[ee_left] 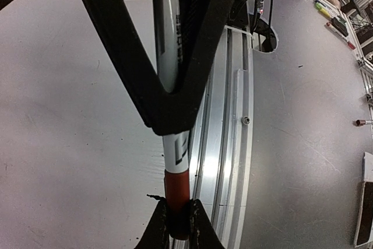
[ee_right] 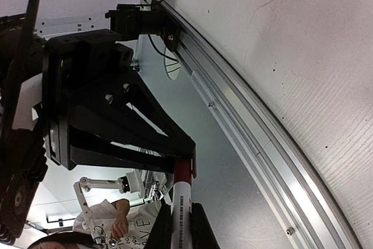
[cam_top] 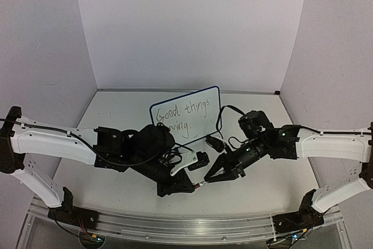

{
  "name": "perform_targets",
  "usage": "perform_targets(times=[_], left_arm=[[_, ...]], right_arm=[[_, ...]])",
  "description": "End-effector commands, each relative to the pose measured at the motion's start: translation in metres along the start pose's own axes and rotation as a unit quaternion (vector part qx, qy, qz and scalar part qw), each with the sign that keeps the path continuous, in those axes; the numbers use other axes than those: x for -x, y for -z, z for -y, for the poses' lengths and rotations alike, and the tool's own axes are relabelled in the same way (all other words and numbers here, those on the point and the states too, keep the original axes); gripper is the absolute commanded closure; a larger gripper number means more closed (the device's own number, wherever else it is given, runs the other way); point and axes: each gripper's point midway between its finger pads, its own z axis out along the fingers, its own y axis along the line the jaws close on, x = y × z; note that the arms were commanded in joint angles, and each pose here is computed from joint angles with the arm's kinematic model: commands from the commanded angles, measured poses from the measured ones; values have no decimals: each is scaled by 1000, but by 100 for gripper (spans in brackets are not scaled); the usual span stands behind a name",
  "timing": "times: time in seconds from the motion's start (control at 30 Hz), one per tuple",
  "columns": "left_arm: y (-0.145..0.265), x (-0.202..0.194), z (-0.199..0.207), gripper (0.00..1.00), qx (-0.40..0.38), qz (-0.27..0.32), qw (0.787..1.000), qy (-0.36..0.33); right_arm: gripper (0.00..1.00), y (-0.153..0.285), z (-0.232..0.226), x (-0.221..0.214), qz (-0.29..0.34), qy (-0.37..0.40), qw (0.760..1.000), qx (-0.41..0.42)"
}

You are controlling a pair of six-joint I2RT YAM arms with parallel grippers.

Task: Write a sentence on the whiteboard
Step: Insert the whiteboard marker without the cap into the pen cap.

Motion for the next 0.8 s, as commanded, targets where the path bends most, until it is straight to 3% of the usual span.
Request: perform_targets(times=[0.0,0.5,0.77], left_arm=[[42,111,4,100,40,203,974,-92],[60,140,35,100,-28,245,961,-125],[68,164,46,100,-47,276,948,-148]], right_arm=[[100,-6,-38,23,28,9,999,44],[100,-17,-39,-14,-52,74,993,76],[100,-23,-39,-19,-62,83,992,76]])
